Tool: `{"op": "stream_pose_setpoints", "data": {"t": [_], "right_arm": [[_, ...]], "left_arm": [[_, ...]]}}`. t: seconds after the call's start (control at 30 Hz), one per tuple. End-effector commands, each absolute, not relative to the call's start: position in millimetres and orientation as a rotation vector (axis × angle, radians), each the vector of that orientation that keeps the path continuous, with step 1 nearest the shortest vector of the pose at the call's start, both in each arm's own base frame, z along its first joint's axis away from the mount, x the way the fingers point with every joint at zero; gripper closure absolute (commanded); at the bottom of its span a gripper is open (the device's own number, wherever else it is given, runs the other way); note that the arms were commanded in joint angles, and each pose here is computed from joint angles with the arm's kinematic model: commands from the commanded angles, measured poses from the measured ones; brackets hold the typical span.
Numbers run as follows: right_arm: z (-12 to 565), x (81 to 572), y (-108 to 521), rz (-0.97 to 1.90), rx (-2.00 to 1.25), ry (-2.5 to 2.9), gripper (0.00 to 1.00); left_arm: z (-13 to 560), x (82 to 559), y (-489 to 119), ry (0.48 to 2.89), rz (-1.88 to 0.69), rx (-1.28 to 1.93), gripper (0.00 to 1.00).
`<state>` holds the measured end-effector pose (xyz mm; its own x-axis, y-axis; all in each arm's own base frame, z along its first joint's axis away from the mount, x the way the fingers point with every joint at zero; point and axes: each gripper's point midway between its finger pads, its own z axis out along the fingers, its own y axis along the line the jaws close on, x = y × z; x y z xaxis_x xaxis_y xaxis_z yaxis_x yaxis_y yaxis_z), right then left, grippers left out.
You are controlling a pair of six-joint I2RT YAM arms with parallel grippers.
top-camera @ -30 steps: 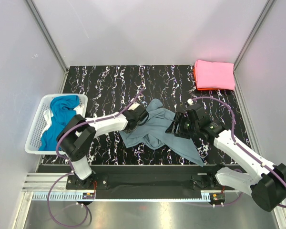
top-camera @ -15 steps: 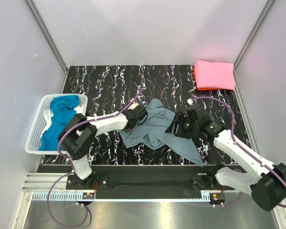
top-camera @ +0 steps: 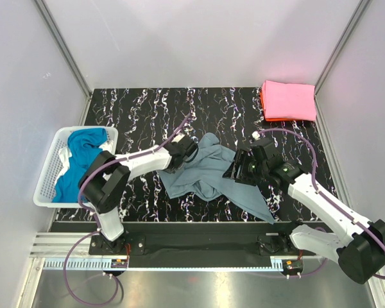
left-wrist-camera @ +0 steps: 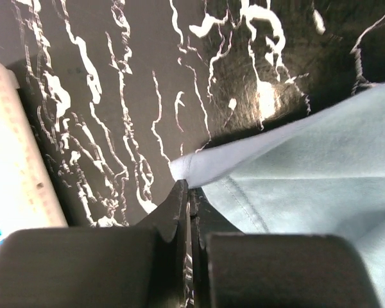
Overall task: Fold and stack the t-shirts
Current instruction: Flatten the tshirt out
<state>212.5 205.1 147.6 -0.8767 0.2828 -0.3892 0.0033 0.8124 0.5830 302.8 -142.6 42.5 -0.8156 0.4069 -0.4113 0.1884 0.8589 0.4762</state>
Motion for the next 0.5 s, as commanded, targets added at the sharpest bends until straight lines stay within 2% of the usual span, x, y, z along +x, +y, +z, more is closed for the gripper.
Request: {"op": "stream_pose_setpoints", "data": {"t": [0.0,0.17,0.33,0.47], "right_arm": [[168,215,208,0.823,0.175,2.499,0.35],[139,200,198,0.712,0.231,2.609,0.36],[104,172,190,0.625,0.413,2.699,0.4],[94,168,177,0.535,0.509,2.688,0.4]], "left_arm": [[89,315,-160,2.488,0.461,0.355,1.0],[179,321,-161,2.407,0.271,0.221,1.0],[233,317,-136,2.351,0.251,0.116,1.0],[272,305,-125,2.29,0.162,0.055,1.0]]}}
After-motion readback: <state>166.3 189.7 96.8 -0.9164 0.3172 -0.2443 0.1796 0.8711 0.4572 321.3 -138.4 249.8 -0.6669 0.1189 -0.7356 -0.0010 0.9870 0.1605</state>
